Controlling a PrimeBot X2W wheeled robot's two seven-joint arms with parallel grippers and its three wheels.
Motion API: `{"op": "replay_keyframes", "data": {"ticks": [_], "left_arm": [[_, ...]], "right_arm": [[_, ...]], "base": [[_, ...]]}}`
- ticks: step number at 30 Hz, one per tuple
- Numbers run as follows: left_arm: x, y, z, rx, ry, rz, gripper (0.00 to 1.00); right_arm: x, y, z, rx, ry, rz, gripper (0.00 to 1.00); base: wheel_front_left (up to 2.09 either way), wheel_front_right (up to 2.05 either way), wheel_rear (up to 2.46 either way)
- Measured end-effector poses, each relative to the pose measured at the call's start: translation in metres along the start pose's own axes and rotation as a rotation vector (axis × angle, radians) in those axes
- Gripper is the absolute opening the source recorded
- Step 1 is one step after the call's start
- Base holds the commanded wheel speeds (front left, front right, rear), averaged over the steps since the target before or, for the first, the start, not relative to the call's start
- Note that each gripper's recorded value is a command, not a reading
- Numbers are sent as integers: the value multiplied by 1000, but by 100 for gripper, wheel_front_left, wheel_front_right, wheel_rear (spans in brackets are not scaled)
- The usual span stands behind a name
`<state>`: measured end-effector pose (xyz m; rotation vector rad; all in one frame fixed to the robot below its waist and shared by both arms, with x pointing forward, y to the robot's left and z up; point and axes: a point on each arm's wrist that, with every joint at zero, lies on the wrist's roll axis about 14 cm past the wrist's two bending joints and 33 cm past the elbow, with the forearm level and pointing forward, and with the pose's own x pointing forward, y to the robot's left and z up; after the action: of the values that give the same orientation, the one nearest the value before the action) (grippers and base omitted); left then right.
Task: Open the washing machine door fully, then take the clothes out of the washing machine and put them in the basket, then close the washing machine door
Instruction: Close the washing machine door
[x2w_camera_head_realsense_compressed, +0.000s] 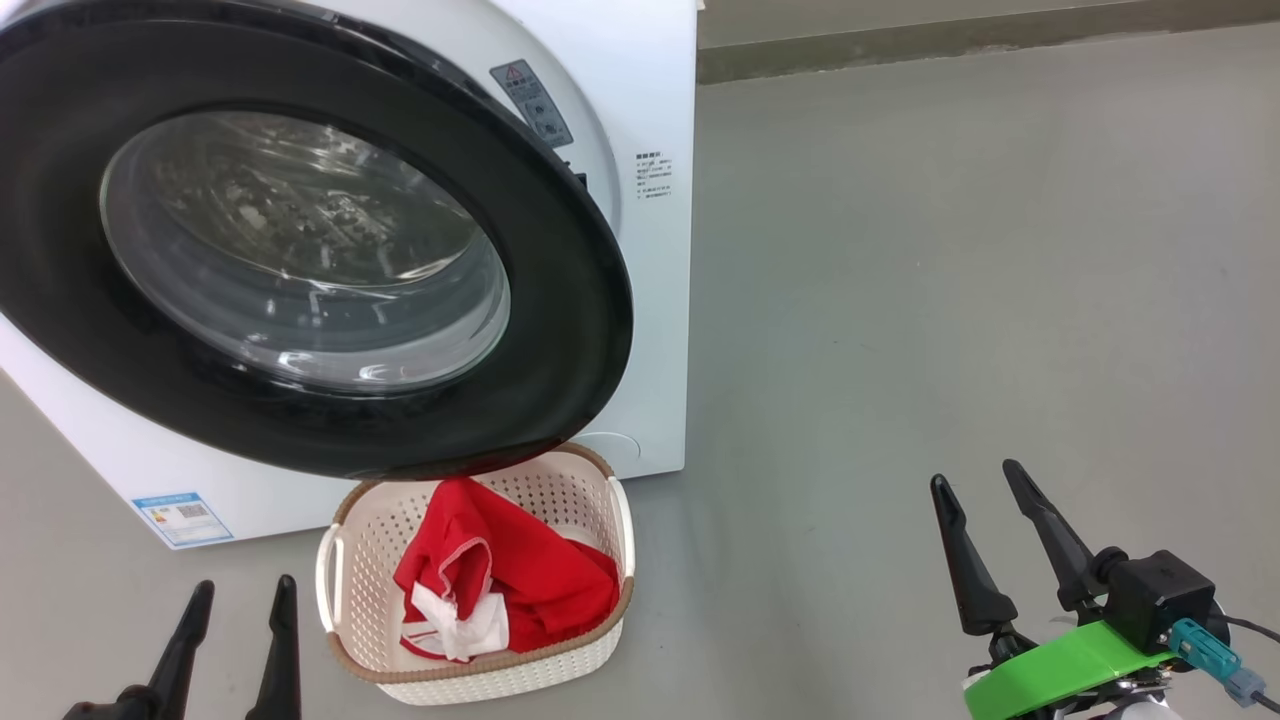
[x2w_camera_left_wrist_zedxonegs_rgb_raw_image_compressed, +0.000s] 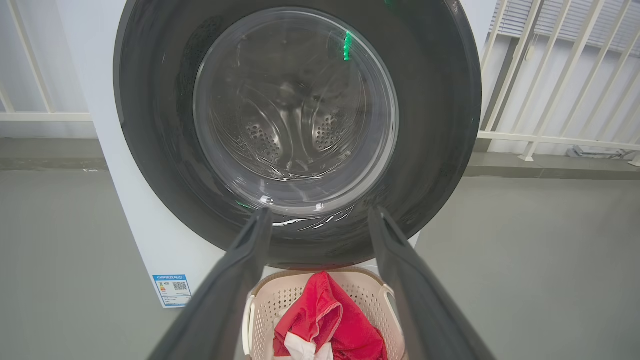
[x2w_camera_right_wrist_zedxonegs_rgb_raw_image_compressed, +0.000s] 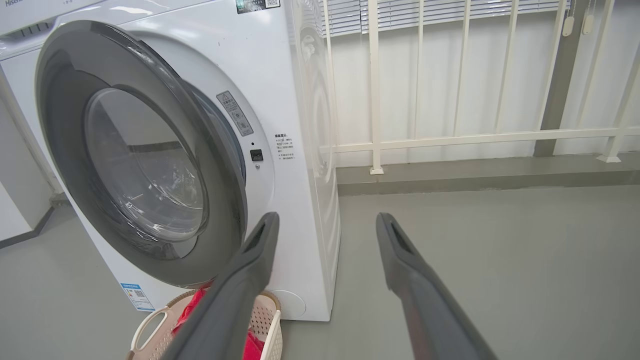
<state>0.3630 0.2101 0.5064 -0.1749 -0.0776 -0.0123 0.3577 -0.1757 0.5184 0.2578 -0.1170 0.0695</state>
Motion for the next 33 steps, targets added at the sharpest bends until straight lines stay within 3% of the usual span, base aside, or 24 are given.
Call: {"op": "replay_keyframes", "data": {"ticks": [10,11,13,14,33], "left_arm": [[-3,1,-4,13,14,1,100],[-4,1,-4,15,14,3,100],[-6,3,-3,15,12,9,100],[-7,4,-4,15,13,12,100],[-16,22,12,-26,-41,91,100]], "right_arm": [[2,7,-10,-1,33,24,100],[3,8,-12,-5,40,32,77],[4,12,-17,-13,57,49,13],[5,15,-21,-16,69,61,0],[73,104,-51,-65,168,354,0]], "base": [[0,0,0],[0,0,0],[0,0,0],[0,0,0],[0,0,0]]}}
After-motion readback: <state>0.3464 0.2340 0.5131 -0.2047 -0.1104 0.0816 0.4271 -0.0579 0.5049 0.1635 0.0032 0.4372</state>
